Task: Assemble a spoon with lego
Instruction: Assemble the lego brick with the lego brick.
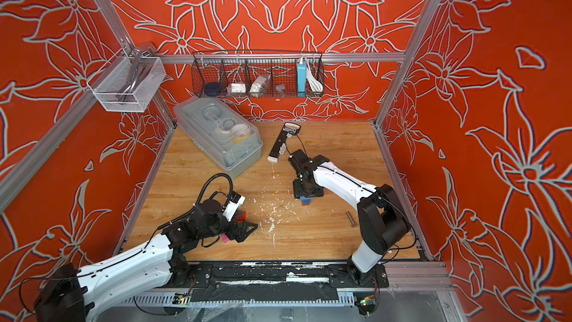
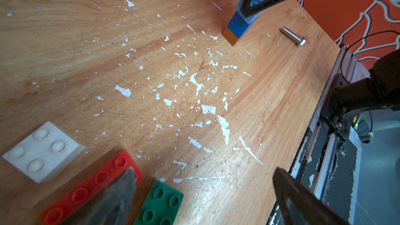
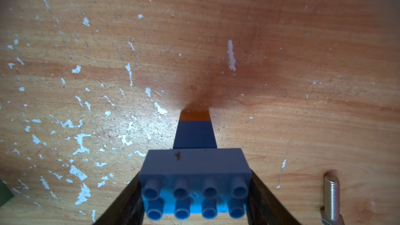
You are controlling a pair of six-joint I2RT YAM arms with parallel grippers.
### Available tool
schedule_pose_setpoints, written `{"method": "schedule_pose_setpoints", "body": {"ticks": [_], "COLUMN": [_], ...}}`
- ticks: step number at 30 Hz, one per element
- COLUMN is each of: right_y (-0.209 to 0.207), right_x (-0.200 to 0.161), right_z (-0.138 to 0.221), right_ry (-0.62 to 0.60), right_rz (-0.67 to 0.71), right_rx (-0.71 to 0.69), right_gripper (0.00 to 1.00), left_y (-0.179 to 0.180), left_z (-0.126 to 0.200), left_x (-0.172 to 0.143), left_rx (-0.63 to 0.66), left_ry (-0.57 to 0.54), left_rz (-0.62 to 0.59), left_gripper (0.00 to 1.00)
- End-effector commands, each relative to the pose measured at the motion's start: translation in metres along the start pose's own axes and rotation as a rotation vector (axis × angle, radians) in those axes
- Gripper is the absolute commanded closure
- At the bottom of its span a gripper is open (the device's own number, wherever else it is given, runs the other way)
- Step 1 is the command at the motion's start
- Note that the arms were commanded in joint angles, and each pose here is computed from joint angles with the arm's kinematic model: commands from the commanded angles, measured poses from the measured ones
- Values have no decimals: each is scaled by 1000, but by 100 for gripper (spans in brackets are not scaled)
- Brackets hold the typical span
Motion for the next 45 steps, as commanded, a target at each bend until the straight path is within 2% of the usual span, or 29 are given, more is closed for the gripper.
{"method": "schedule_pose_setpoints", "body": {"ticks": [1, 6, 10, 17, 25, 29, 32, 37, 40, 42, 45], "right_y": [-16, -17, -12, -5, -1, -3, -7, -13, -14, -12, -7], "right_x": [-19, -26, -23, -7, 4, 6, 8, 11, 13, 17, 23], "right_z": [-34, -51, -41, -7, 20, 30, 45, 70, 83, 89, 95], "right_ry": [114, 160, 139, 70, 14, -14, -52, -123, -157, -175, -193], "right_rz": [19, 18, 5, 12, 19, 19, 23, 44, 57, 62, 64], "right_rx": [-99, -107, -71, -35, -12, -3, 0, 22, 49, 76, 120], "right_gripper": [53, 52, 51, 31, 18, 16, 15, 15, 16, 16, 16], "left_y": [-2, -2, -2, -1, 0, 9, 26, 51, 45, 38, 27], "left_z": [3, 4, 5, 4, 7, 12, 21, 47, 56, 64, 72], "left_x": [14, 14, 13, 13, 15, 15, 15, 5, -7, -25, -57], "left_rx": [0, 2, 6, 8, 25, 91, 222, 457, 462, 464, 475], "left_ry": [-28, -30, -30, -28, -26, -2, 46, 223, 340, 426, 500], "left_rz": [-25, -27, -26, -23, -13, 39, 118, 272, 354, 434, 521], "left_gripper": [2, 2, 1, 2, 2, 2, 5, 12, 24, 35, 36]}}
Point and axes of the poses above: each gripper's point midway between its finger pads, its own z axis back along the fingers, its own y axis along the line the jaws close on, x = y × z, the point moved 2 cm from there along z, back along the fingers, and after that the axes turned 15 degrees about -z, right-handed, at the moved point
